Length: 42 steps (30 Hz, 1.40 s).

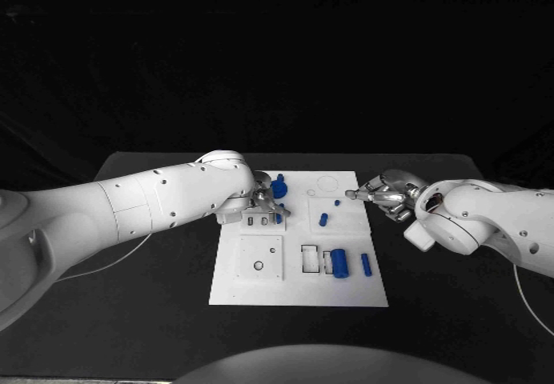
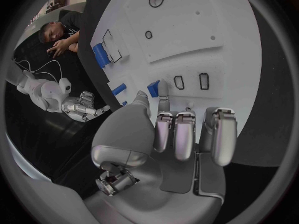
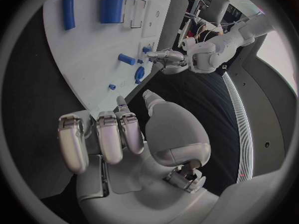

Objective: Assemble the parts on the task board

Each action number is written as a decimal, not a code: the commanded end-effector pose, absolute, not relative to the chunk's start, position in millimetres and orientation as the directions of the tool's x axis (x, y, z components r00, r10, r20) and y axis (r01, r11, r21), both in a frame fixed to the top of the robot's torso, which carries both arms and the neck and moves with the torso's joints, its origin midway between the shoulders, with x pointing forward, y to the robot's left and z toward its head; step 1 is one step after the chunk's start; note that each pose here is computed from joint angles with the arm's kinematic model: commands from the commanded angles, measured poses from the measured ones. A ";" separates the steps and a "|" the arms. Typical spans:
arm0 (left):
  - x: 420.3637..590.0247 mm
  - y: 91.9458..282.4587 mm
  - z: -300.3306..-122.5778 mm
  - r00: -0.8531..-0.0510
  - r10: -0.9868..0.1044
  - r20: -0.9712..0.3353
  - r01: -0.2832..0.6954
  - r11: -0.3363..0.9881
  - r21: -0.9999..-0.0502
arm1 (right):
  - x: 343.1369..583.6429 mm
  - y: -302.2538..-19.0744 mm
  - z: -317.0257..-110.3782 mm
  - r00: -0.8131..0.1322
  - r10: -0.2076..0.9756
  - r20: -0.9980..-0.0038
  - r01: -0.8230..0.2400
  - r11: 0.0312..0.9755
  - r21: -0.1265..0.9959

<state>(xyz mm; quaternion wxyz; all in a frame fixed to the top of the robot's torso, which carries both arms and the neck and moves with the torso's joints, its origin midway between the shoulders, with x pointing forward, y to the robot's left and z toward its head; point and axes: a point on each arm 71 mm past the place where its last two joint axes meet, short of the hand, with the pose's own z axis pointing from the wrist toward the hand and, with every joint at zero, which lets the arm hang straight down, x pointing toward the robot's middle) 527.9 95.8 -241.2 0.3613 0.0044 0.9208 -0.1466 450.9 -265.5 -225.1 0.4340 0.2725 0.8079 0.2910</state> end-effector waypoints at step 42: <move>529.0 94.0 -242.7 -0.747 -0.103 -0.657 0.099 0.960 -0.263 | 448.8 -263.8 -231.5 -0.503 0.680 -0.533 0.202 0.692 0.693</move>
